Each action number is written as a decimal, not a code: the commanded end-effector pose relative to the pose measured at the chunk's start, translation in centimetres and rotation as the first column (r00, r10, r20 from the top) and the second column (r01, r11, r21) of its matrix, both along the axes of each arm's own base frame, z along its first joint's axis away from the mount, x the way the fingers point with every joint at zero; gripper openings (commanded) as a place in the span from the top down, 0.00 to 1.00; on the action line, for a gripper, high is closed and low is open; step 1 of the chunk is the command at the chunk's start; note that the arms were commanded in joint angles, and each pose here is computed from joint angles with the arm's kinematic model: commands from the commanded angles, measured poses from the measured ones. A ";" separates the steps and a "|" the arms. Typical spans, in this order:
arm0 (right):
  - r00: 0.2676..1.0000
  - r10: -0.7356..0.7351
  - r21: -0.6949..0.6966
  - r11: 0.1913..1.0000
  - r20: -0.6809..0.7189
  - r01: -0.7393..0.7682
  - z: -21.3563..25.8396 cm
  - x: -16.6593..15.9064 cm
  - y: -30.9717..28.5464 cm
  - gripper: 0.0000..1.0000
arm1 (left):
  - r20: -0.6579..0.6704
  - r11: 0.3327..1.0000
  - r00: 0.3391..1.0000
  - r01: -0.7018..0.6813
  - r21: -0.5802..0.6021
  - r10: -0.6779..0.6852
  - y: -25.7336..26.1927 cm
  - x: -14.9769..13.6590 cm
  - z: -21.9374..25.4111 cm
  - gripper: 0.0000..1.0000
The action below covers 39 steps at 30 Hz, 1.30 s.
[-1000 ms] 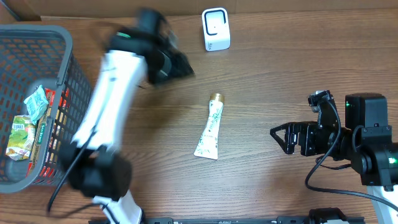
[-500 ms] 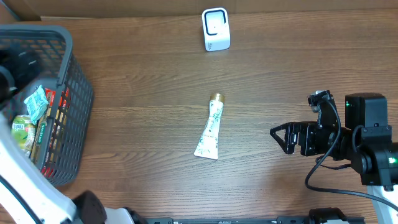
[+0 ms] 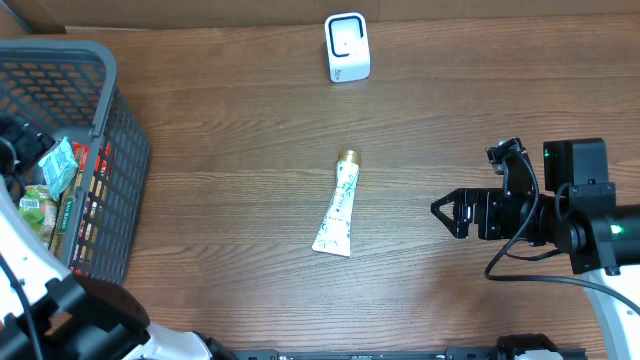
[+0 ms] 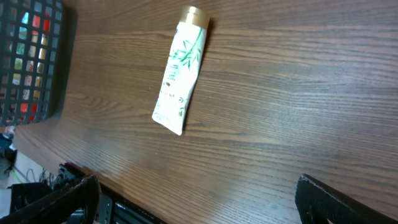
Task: Scan the item barcode
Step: 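Reach the left gripper into the basket and grasp the mint-green wipes pack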
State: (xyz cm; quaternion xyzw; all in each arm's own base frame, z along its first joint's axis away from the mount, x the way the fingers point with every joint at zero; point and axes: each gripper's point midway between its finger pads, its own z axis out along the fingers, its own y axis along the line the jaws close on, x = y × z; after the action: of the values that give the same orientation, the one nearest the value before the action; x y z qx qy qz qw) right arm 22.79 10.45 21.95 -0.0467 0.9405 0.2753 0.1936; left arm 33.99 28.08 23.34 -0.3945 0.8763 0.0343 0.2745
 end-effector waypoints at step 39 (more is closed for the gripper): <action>1.000 0.006 -0.007 1.000 0.003 -0.006 0.0 0.8 0.1 0.00 | -0.398 0.992 0.909 0.113 -0.049 -0.123 2.3 1.2 -16.7 0.96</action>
State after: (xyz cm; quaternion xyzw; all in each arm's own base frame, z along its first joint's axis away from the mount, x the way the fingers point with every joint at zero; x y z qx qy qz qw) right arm 23.29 10.48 21.30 -0.0433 0.9431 0.2751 0.1817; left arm 35.68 30.94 5.96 -0.3046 0.9445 0.0746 0.0974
